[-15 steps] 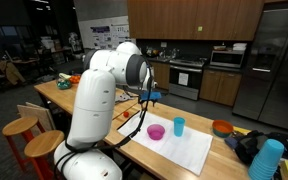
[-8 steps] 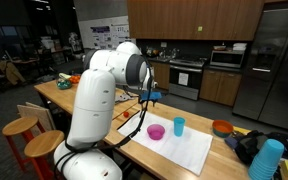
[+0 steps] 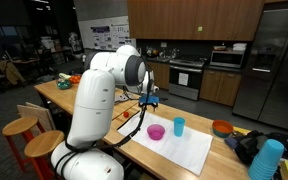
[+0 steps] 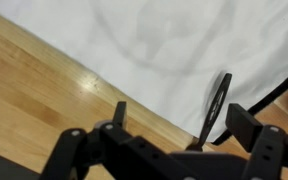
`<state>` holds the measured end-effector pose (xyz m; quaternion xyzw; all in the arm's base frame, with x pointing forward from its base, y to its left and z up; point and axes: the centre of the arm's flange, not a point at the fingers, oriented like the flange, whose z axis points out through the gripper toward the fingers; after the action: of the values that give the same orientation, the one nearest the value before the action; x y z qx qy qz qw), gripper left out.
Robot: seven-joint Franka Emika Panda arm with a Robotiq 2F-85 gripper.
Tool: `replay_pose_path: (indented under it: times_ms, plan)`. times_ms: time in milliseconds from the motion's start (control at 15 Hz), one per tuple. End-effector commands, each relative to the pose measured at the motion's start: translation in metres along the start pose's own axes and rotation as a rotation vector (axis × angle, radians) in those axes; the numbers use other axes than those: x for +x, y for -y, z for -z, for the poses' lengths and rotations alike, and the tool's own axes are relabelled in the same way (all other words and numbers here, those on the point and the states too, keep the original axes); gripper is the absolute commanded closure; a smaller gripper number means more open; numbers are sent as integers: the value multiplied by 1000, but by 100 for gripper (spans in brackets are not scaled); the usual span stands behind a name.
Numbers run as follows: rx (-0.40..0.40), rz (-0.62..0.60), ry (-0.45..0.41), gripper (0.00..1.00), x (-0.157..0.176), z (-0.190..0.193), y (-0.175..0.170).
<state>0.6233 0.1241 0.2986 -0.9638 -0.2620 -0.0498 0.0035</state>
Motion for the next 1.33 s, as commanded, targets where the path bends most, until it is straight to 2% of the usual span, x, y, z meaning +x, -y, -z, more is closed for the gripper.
replay_pose_path:
  times_ms: [0, 533, 667, 800, 933, 1267]
  plan:
    - [11, -126, 24, 0, -3, -10, 7]
    - [54, -326, 33, 0, -12, -27, 21]
    - [42, -322, 18, 0, -1, -24, 22]
    - [29, -308, 2, 0, -5, -24, 30]
    - [0, -288, -26, 0, 11, -22, 35]
    - [14, -233, -43, 0, 30, -15, 45]
